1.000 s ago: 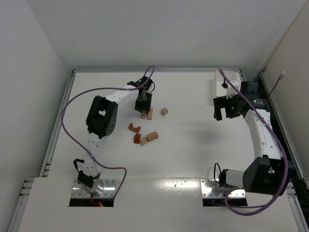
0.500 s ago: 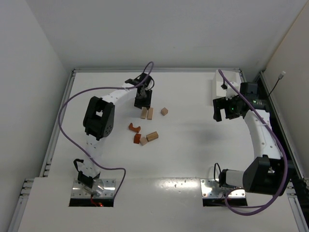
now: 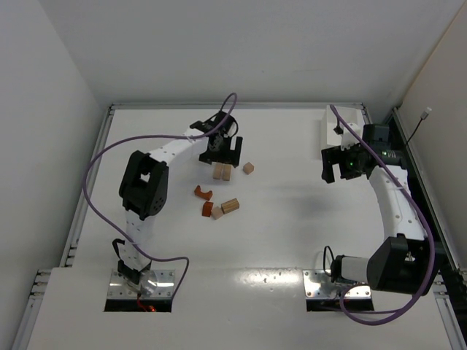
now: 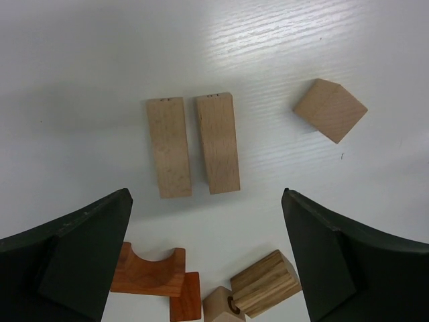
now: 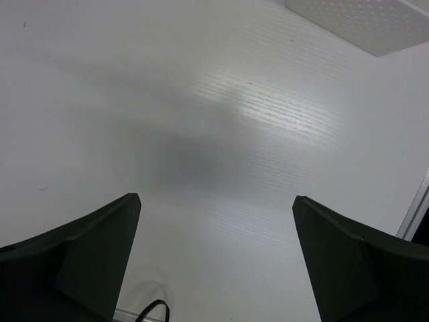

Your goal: Build the wood block tower

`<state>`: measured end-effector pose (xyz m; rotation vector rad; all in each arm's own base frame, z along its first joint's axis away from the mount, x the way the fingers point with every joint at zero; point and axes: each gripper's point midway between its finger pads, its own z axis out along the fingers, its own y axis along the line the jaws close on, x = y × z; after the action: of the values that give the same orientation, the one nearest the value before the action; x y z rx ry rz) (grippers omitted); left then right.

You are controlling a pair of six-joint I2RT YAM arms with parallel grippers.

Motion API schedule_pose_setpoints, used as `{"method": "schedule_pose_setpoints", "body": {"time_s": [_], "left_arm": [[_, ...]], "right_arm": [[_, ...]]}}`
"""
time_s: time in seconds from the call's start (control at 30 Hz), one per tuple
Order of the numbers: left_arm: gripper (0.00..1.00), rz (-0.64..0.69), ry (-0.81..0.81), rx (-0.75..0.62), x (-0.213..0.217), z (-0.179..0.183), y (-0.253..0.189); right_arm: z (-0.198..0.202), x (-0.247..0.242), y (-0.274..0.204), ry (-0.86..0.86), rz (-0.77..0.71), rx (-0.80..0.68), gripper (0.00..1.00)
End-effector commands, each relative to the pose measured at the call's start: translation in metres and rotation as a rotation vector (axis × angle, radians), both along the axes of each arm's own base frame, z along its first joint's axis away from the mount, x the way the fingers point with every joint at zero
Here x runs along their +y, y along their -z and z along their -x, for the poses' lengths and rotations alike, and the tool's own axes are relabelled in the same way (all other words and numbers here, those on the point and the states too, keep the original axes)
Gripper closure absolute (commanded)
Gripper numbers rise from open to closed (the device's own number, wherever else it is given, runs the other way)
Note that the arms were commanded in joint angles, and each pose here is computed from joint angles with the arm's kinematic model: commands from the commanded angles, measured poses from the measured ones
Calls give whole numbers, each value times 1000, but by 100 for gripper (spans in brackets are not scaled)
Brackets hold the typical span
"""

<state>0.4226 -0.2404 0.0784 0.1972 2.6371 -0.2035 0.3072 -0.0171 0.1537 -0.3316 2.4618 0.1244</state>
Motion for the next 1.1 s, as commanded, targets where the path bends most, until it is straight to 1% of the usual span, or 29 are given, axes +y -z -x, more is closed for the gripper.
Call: {"method": "schedule_pose_setpoints", "body": {"time_s": [0.0,0.03,0.1,0.33,0.37,0.6,0.7,0.87,0.93,0.97,1.07], "left_arm": [[7,2,-20,-25,-1,0,-8],[7,-8,-20,-8,0,2,0],[7,-12,-39,-12,2,1,0],[7,-52,-43,39,6,5,29],[6,-47,-39,46,3,4,32],[6,-41,-29,74,0,6,45],[6,-37,-29,67,-1,3,42],[6,-43,-29,77,-2,3,49],[7,-44,-29,79,-3,1,52],[10,-44,-29,80,-4,-1,54],[13,-45,-29,81,-5,-2,56]], "right_arm": [[-8,3,-14,-10,-12,-59,5],[-7,4,-10,-10,-13,-50,5],[-6,4,-13,-10,-12,-59,5],[0,3,-10,-4,-6,-49,5],[1,0,-10,5,-6,-49,5],[5,-1,-8,11,0,-40,5],[5,-1,-8,11,0,-40,5],[5,-1,-8,11,0,-40,5],[5,-1,-8,11,0,-40,5],[4,-1,-6,11,-1,-31,5],[3,-1,-9,11,0,-40,5]]}}
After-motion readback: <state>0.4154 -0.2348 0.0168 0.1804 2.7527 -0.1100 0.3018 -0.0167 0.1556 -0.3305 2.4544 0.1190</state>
